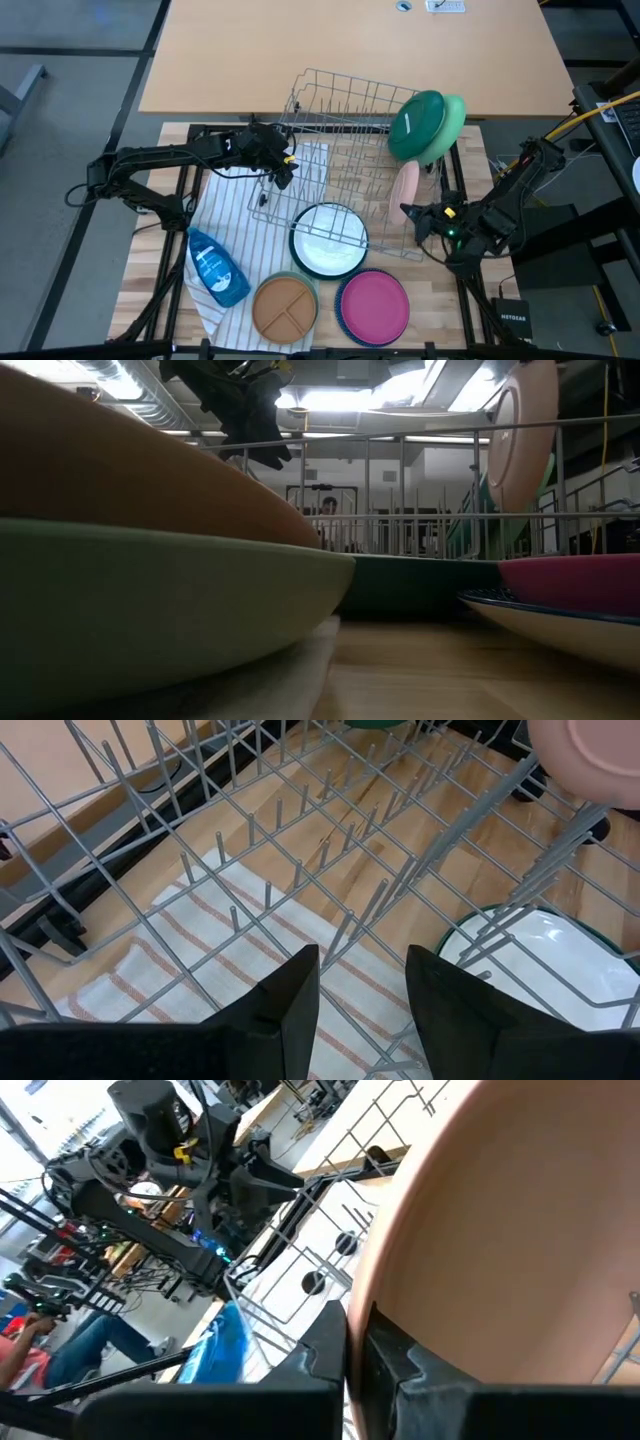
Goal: Sort dishes
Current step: Put the light orange plate in the dish rack
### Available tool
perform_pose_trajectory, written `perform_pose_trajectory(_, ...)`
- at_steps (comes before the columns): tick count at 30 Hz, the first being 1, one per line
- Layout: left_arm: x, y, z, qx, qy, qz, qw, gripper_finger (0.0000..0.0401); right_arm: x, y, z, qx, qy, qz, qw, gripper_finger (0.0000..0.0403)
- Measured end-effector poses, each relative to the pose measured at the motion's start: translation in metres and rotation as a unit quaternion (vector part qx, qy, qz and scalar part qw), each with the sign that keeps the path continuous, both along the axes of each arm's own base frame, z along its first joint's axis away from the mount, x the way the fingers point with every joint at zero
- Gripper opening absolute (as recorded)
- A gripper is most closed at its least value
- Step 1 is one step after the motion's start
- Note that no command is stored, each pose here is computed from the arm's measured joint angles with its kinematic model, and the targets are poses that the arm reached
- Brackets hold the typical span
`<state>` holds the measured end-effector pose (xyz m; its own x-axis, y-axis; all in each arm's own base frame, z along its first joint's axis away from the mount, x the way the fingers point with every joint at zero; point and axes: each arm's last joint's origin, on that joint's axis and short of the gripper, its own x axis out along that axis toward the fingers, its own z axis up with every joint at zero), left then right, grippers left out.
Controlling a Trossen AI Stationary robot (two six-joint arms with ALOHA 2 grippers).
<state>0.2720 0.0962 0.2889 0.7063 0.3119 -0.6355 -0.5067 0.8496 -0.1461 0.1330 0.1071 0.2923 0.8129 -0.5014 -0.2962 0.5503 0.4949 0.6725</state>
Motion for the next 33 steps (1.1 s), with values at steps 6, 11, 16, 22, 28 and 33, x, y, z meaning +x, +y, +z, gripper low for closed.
perform_pose_trajectory(6, 0.000, 0.000, 0.000, 0.000, 0.000, 0.000, 1.000, 0.0139, 0.005, 0.006, -0.009, -0.005, 0.022, -0.001, 1.000, 0.0009)
perform_pose_trajectory(11, 0.000, 0.000, 0.000, 0.000, 0.000, 0.000, 1.000, 0.0139, 0.010, 0.011, -0.016, -0.006, 0.049, 0.008, 0.999, 0.0012)
perform_pose_trajectory(16, 0.000, 0.000, 0.000, -0.001, 0.000, 0.001, 1.000, 0.0139, 0.013, 0.016, -0.024, -0.002, 0.091, 0.022, 0.996, 0.0027)
perform_pose_trajectory(22, 0.000, 0.000, 0.000, -0.001, -0.001, 0.001, 1.000, 0.0139, 0.013, 0.018, -0.028, 0.004, 0.120, 0.033, 0.992, 0.0031)
perform_pose_trajectory(28, 0.000, 0.000, 0.000, -0.005, -0.002, 0.004, 1.000, 0.0139, 0.012, 0.017, -0.028, -0.003, 0.127, 0.033, 0.991, 0.0034)
perform_pose_trajectory(33, 0.000, 0.000, 0.000, -0.005, -0.002, 0.005, 1.000, 0.0139, 0.013, 0.013, -0.030, 0.006, 0.151, 0.030, 0.988, 0.0046)
